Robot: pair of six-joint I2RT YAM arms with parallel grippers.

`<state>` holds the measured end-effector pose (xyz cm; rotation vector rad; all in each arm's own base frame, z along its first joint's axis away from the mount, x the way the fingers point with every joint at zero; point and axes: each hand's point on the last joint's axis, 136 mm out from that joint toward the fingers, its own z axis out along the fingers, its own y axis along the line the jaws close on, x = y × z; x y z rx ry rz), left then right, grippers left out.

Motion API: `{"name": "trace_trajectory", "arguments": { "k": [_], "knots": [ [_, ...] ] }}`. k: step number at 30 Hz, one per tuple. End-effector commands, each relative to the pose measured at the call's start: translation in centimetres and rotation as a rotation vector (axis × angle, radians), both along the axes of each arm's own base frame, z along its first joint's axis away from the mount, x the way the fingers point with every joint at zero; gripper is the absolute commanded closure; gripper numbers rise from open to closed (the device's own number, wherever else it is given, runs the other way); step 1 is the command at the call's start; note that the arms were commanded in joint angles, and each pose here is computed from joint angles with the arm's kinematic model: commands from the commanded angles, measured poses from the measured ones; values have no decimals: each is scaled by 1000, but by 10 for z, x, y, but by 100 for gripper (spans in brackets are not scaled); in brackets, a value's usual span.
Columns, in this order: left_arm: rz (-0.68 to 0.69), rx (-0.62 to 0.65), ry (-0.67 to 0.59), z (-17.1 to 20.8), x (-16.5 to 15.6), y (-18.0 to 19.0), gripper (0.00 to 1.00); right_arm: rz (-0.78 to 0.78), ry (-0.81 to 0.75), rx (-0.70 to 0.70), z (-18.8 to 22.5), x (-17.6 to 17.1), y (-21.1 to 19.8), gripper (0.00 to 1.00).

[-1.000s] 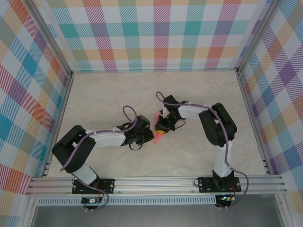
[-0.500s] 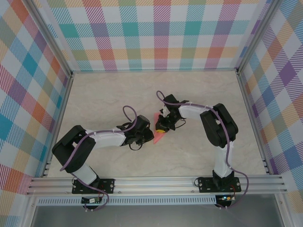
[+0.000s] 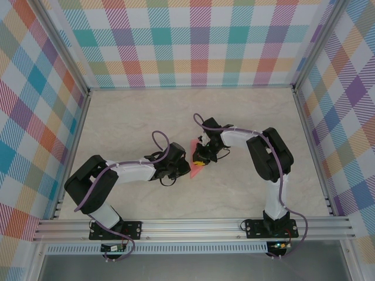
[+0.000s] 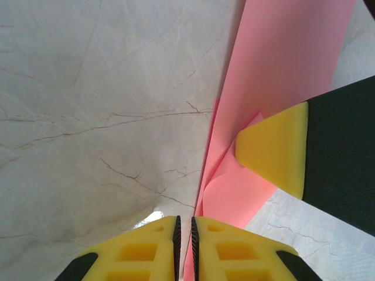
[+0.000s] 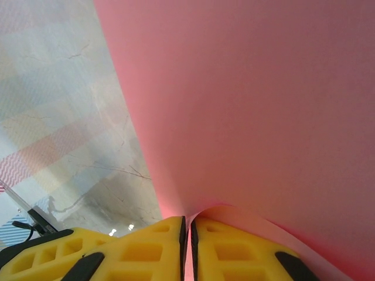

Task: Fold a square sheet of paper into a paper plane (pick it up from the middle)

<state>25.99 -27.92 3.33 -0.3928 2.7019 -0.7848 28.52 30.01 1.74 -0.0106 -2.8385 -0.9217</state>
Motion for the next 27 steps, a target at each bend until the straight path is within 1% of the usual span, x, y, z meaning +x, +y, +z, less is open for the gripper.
{"name": "trace_trajectory", "arguments": {
  "k": [1,5,11,14,17,19,21,25,27],
  "knots": [
    [2,-4,-42,16,9,-2,85,34,19,13,-6,-6,3,85],
    [4,-4,-43,17,10,-1,85,34,21,5,-7,-6,2,83],
    [11,-3,-50,20,12,2,85,34,21,-4,-10,-7,0,66],
    [19,-2,-54,22,14,4,85,32,18,-7,-10,-6,0,61],
    [23,-2,-56,23,15,6,85,29,16,-14,-11,-6,-1,59],
    [23,-5,-59,24,17,6,85,26,16,-19,-11,-5,-2,60],
    [18,-12,-62,25,18,4,85,25,12,-25,-12,-5,-3,64],
    [14,-26,-65,28,23,0,85,23,3,-42,-12,-5,-7,78],
    [12,-34,-65,29,24,-2,85,22,1,-48,-12,-6,-9,83]
  ]
}}
